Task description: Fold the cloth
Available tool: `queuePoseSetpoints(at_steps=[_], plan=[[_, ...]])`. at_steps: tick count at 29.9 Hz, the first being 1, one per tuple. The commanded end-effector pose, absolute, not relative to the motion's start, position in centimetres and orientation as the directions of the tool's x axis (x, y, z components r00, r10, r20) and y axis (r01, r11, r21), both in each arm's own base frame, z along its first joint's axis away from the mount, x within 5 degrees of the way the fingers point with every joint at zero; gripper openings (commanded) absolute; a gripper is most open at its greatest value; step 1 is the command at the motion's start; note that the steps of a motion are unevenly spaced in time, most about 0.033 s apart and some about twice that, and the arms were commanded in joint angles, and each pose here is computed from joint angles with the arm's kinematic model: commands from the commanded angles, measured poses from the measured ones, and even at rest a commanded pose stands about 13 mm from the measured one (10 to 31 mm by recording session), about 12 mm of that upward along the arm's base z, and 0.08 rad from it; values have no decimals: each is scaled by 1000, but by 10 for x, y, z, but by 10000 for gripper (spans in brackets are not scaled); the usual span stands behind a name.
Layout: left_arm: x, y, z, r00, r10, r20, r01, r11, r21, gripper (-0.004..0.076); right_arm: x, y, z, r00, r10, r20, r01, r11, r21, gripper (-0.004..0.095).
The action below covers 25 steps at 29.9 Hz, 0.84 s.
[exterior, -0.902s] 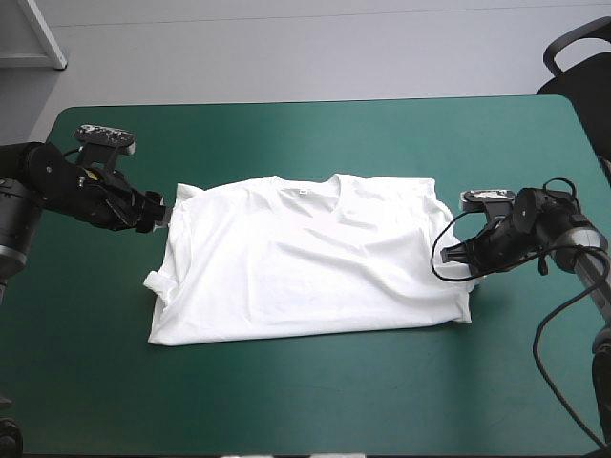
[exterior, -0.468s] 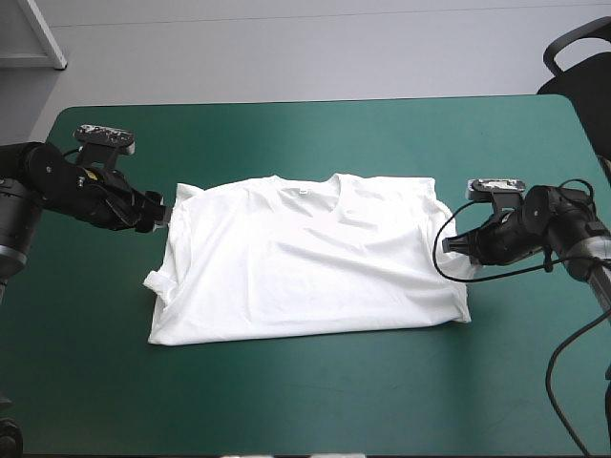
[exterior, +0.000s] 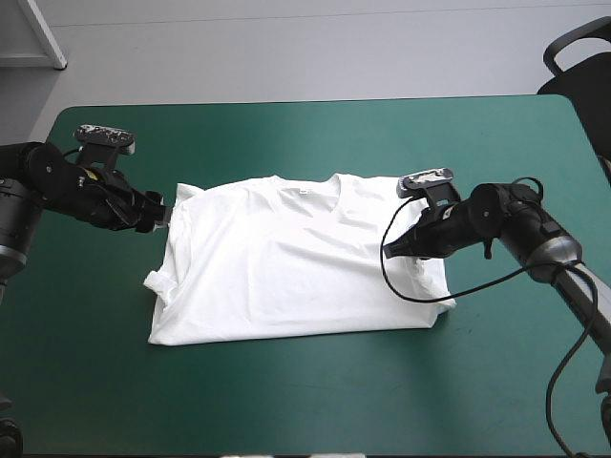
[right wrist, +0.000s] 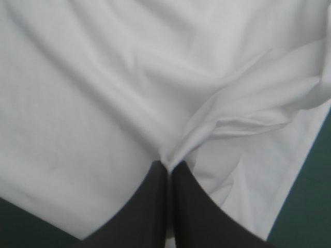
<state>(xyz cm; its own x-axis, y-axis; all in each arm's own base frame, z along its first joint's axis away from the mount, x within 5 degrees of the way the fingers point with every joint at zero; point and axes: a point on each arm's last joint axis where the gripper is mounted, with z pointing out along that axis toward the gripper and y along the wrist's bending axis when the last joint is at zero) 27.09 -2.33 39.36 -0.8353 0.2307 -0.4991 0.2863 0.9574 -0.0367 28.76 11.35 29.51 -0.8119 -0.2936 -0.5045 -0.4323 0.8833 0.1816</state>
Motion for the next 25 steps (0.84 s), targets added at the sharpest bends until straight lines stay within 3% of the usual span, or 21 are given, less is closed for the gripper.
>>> queuePoseSetpoints(at_steps=[1, 4, 7, 12, 14, 22, 25], plan=[[262, -26, 410, -807, 215, -550, 287, 957, -47, 540, 287, 125, 313, -756, -290, -586, -472, 863, 182, -13], [262, -26, 410, -808, 215, -548, 287, 957, -47, 540, 292, 131, 301, -779, -298, -552, -470, 860, 200, -7], [262, -26, 410, -810, 216, -545, 288, 957, -48, 540, 296, 135, 290, -806, -296, -513, -460, 859, 227, 87], [262, -26, 410, -808, 215, -548, 287, 957, -47, 540, 301, 136, 283, -814, -291, -503, -452, 861, 232, 548], [263, -26, 410, -806, 215, -551, 286, 957, -45, 540, 300, 136, 286, -808, -288, -514, -453, 861, 230, 638], [265, -25, 411, -791, 210, -575, 282, 959, -39, 540, 286, 136, 308, -825, -339, -452, -487, 832, 264, 551], [265, -25, 412, -789, 209, -578, 282, 959, -38, 540, 277, 134, 327, -813, -350, -466, -506, 821, 266, 551]])
